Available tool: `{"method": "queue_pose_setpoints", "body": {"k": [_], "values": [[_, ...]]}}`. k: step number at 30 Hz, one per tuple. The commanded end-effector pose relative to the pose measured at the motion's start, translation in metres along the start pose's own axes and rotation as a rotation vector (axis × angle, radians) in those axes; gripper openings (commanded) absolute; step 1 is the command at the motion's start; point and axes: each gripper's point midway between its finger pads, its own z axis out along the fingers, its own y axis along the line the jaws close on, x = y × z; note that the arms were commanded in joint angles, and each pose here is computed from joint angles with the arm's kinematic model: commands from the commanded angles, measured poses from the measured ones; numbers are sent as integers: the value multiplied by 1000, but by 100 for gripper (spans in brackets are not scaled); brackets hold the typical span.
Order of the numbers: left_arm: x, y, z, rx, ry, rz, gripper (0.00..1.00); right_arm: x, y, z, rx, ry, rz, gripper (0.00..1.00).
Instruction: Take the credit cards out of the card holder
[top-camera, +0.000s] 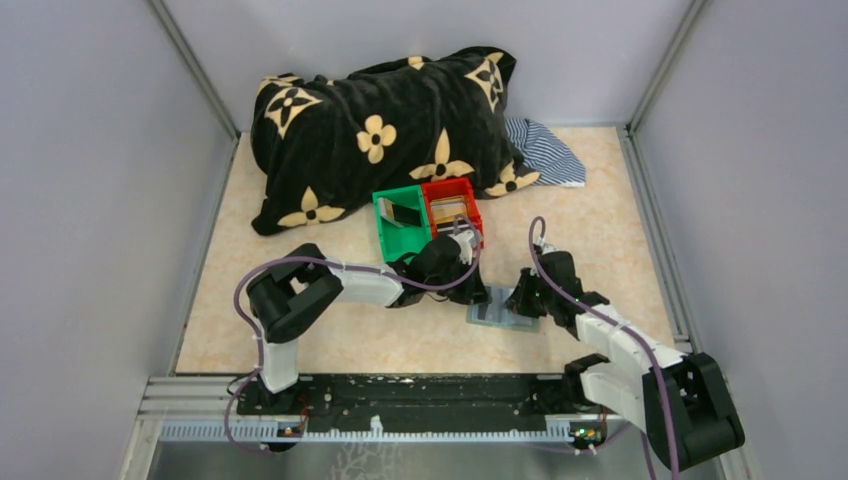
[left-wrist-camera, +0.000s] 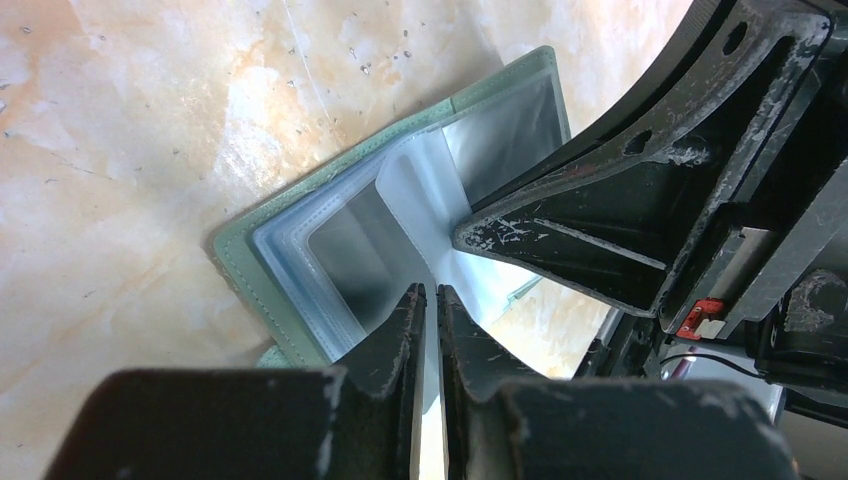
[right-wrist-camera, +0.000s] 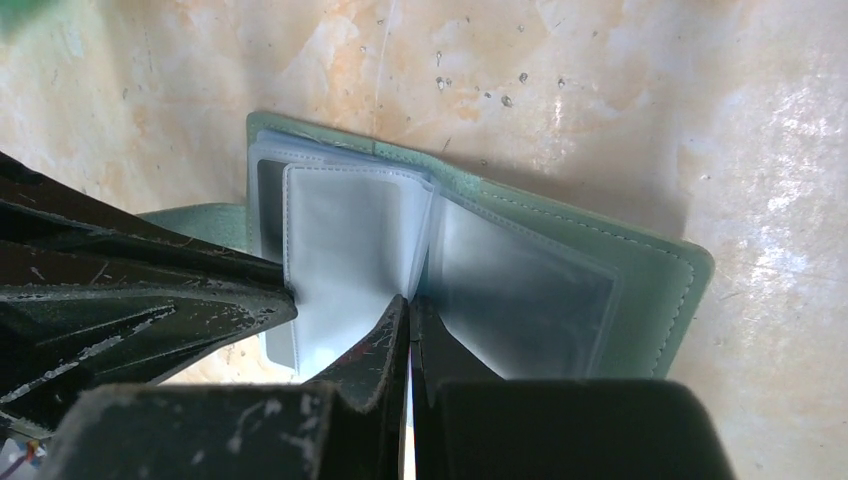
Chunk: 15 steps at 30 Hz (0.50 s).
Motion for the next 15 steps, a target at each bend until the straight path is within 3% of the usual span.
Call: {"method": "queue_pose_setpoints", "body": {"k": [1,7,15], "values": [[-3,-4,2,21,-17,14,13,7,0,2,-13,15,42,0],[-14,9,-13,1,-71,-35,12,12,10,5,-78,27,71,0],[-27,36,-36,-152,-156,-51,10,17,14,8,-114,42,86,0]]}}
